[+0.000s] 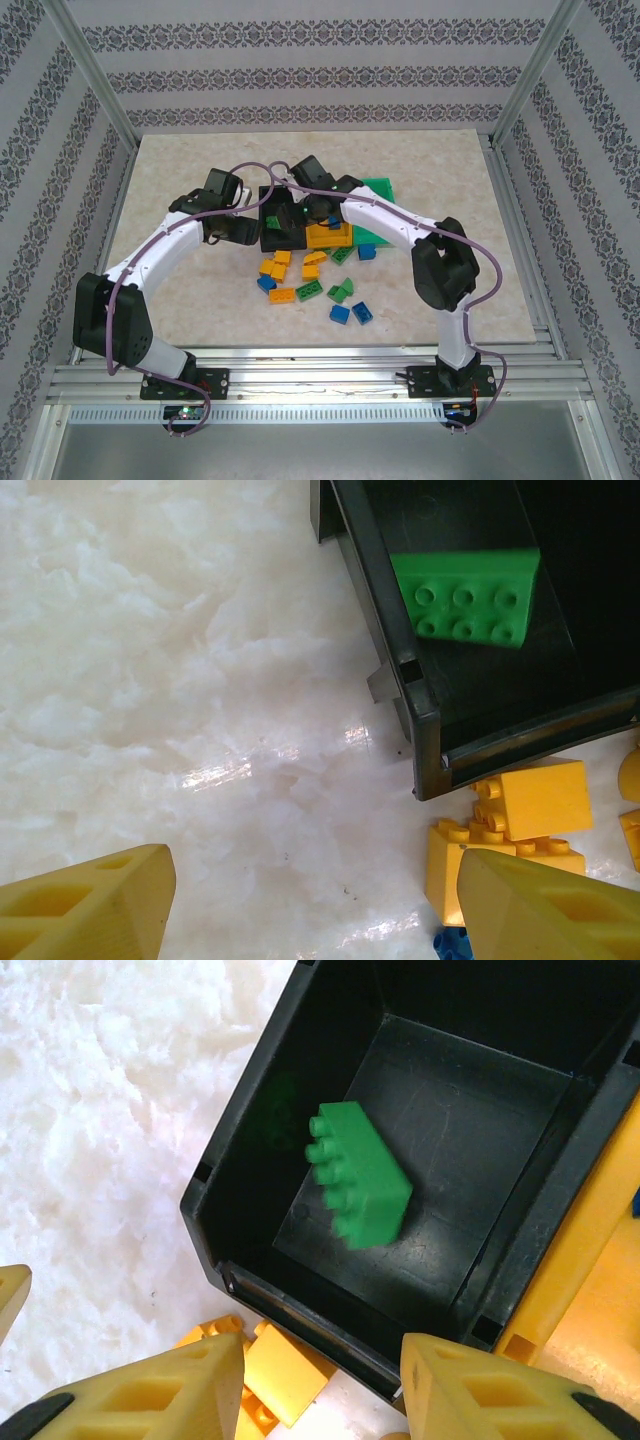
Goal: Sort the legos into containers by color
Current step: Place the lego in the container, then pick up the lego from the center of the table.
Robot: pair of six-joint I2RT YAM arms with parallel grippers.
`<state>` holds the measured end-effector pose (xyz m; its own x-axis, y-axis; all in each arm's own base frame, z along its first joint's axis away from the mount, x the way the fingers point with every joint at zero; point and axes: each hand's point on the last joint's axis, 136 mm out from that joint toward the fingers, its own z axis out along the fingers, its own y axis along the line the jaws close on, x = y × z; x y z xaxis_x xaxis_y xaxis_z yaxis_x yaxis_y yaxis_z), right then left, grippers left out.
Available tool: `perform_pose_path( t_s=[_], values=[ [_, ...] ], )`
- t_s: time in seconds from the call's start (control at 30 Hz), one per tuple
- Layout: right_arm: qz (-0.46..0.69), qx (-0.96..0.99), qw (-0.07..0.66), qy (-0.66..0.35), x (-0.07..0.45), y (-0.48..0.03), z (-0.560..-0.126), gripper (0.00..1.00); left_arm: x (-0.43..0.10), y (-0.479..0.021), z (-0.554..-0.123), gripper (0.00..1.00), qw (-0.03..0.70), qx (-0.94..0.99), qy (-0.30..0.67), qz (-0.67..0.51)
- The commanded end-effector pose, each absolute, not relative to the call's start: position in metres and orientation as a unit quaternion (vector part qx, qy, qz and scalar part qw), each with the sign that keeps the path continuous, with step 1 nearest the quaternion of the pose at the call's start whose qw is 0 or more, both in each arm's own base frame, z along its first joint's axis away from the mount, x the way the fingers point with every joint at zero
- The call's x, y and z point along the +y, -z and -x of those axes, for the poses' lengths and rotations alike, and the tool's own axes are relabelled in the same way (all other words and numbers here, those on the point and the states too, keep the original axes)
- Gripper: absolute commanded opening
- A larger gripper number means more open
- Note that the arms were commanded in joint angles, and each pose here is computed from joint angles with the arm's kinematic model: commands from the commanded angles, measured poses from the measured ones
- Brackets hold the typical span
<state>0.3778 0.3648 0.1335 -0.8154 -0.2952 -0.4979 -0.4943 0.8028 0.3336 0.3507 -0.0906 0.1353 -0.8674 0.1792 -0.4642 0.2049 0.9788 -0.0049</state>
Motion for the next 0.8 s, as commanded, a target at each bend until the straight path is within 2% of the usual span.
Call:
perform_pose_path(
  t_s=[0.0, 0.77],
  values=[
    [0.203, 0.926, 0.213, -0.236, 0.354, -0.139, -0.372, 0.46, -0.086, -0.140, -0.348, 0.75, 0.239, 0.966, 0.027, -0.091],
    [0.211, 0.953, 0.151, -0.159, 0.306, -0.087, -0.290, 0.49, -0.090, -0.140, -0.350, 0.75, 0.236, 0.967, 0.049, -0.089]
  ],
)
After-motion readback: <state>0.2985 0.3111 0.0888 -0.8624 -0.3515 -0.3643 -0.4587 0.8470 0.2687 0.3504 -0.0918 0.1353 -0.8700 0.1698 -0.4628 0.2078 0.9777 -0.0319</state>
